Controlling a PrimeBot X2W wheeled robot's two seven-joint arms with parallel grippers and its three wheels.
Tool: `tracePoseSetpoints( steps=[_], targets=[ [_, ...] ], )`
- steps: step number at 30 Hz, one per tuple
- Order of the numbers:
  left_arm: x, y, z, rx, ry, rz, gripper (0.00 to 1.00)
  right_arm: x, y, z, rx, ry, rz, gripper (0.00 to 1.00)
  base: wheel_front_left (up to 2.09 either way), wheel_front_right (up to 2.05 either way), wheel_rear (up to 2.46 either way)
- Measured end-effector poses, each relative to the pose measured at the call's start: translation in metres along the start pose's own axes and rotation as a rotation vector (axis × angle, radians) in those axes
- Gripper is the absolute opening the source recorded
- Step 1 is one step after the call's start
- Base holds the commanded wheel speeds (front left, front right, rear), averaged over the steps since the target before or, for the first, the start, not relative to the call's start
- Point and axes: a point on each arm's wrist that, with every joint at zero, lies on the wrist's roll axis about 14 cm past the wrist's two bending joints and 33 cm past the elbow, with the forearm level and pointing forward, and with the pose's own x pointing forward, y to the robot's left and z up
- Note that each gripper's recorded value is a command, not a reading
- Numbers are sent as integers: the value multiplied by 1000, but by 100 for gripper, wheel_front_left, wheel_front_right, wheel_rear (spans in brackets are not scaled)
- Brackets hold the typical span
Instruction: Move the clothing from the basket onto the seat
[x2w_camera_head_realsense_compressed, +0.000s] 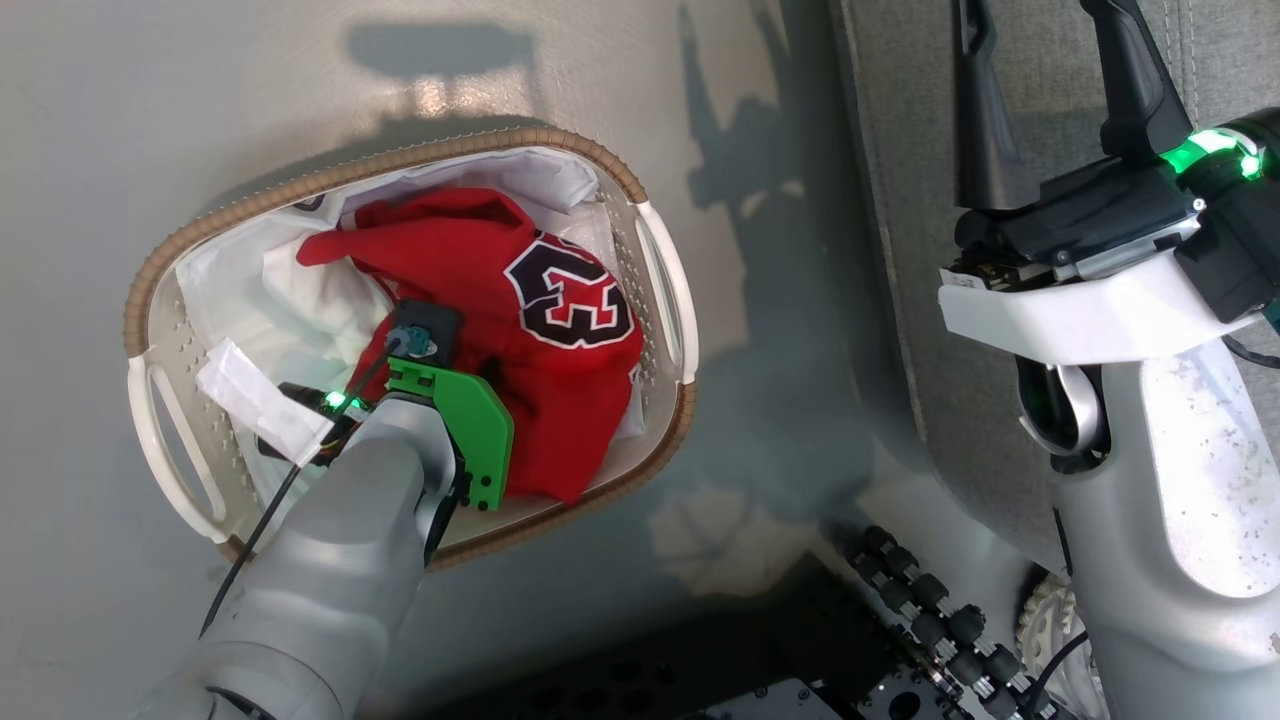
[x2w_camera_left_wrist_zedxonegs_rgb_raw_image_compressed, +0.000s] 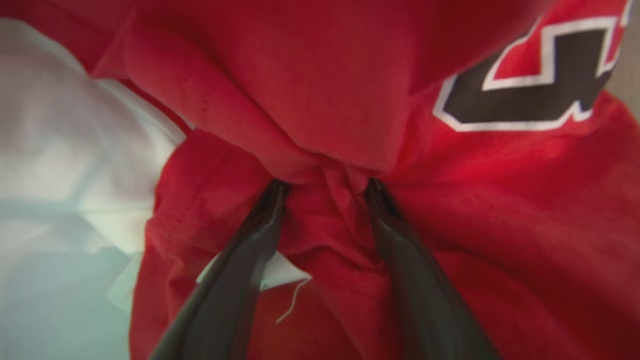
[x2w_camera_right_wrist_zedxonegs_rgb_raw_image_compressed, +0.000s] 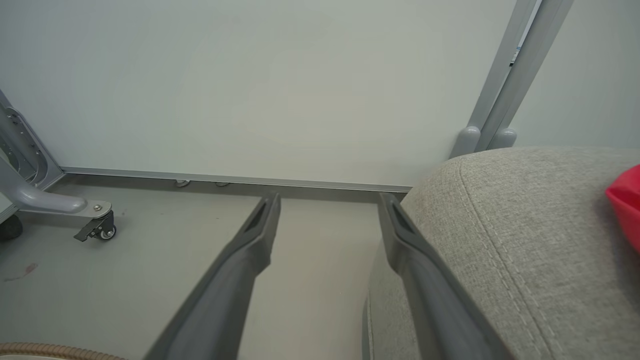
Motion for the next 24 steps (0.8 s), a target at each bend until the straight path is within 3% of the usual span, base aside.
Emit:
tracePoseSetpoints(
  steps=[10,24],
  targets=[
    [-12,-3,23,-33,-108,-1,0,0,-4,14,-4,-13,-9,100,0,0,0],
    [-74,-22,46,-100,-304,12,0,-15,12,53,22,-43,12,100,0,0,0]
  ],
)
